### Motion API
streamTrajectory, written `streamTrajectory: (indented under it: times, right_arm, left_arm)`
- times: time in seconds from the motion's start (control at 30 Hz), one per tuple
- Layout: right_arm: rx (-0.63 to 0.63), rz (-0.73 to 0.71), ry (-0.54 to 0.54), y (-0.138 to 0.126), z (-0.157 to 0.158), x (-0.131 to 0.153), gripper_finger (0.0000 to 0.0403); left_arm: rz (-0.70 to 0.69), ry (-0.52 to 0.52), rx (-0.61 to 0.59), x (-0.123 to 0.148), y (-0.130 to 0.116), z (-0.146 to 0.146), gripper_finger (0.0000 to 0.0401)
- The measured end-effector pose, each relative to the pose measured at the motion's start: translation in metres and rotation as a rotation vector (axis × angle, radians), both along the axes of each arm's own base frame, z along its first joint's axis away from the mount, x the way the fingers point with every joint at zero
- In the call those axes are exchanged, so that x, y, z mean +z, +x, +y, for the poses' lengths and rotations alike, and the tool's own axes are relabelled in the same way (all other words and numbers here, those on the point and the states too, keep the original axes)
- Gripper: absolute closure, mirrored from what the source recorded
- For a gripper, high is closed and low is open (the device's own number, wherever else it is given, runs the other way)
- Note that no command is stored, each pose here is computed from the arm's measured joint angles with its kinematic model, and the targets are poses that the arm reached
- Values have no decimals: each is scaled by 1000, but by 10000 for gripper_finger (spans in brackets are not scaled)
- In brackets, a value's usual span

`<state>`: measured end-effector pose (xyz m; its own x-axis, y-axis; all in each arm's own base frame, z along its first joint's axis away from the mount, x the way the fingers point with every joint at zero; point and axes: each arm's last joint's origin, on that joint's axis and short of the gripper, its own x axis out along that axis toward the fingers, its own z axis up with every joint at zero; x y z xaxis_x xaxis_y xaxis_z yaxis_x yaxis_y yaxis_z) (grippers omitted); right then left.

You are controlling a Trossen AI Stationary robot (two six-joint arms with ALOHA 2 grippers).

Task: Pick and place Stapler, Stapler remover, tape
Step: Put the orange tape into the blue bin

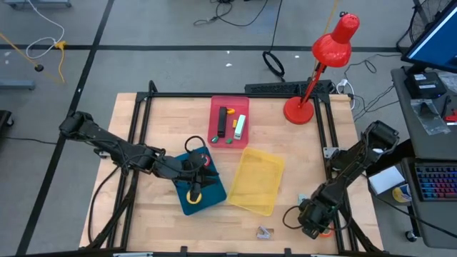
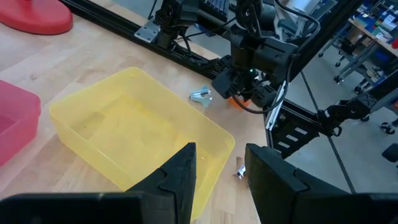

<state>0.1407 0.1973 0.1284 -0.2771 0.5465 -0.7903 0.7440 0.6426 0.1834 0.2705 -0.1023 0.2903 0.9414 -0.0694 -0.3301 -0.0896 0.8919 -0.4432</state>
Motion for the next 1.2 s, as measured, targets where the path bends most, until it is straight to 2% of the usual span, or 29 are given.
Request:
streamTrajectory:
  times: [0.2, 0.53, 0.8, 1.2]
  right_arm:
    - [13, -8, 35, -1, 0, 4, 279]
    - [-104, -225, -13, 2, -6, 26, 284]
    - [-108, -204, -35, 1, -4, 22, 287]
    - [-138, -229, -17, 13, 9, 3, 255]
  left_arm:
    - [0, -1, 0, 0, 0, 0, 265]
    - [0, -3, 0, 0, 0, 0, 265]
    - [0, -2, 0, 0, 0, 0, 265]
    - [-1, 15, -6, 0, 0, 0, 265]
